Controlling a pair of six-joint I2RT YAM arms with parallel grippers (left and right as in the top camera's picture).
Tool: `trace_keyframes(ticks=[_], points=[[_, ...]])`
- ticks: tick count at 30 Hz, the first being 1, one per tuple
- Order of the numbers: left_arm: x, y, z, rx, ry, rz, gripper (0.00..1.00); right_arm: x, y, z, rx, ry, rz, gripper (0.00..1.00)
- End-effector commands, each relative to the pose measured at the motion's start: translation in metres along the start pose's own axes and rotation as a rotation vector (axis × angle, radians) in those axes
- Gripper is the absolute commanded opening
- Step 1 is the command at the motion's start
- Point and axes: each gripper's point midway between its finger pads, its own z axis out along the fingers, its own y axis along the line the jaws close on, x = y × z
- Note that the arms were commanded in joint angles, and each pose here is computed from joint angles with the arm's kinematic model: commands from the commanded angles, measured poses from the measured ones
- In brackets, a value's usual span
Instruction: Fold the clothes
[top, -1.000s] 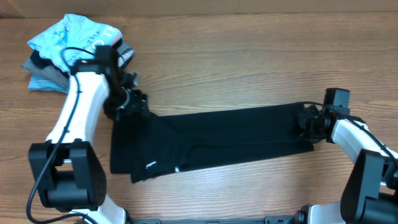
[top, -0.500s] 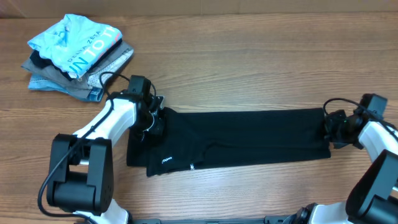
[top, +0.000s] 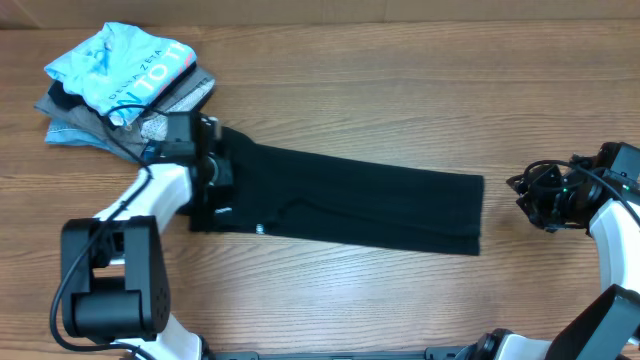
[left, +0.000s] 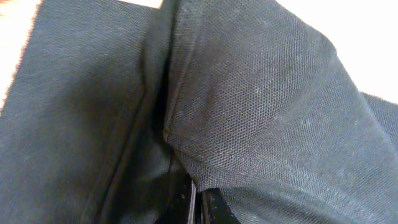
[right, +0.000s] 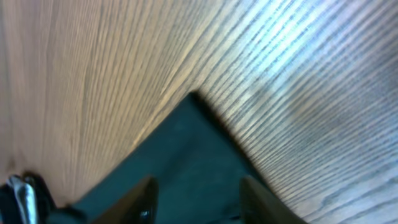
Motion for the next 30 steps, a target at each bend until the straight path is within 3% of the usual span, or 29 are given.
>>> trace_keyframes(ticks=[1, 4, 7, 10, 14, 27, 30], points=[[-0.031, 0.029, -0.009, -0.066, -0.052, -0.079, 0.04, -0.001, -0.003, 0.004, 0.014, 0.013, -0.104, 0.54], [-0.041, 0.027, -0.019, -0.019, -0.040, -0.080, 0.22, 0.010, -0.013, 0.016, 0.032, 0.061, -0.107, 0.56], [-0.051, 0.009, -0.031, 0.071, -0.023, -0.023, 0.54, 0.029, -0.017, 0.031, 0.022, 0.140, -0.142, 0.56], [-0.058, -0.007, -0.044, 0.140, -0.002, 0.003, 0.64, 0.048, -0.013, 0.043, -0.004, 0.213, -0.215, 0.56], [-0.067, -0.023, -0.069, 0.215, 0.030, 0.031, 0.65, 0.066, -0.019, 0.057, 0.019, 0.279, -0.241, 0.56], [-0.090, -0.038, -0.136, 0.240, 0.074, 0.045, 0.60, 0.119, -0.021, 0.101, -0.089, 0.498, -0.380, 0.56], [-0.089, -0.038, -0.139, 0.240, 0.080, 0.044, 0.59, 0.129, -0.027, 0.111, -0.028, 0.525, -0.417, 0.50]])
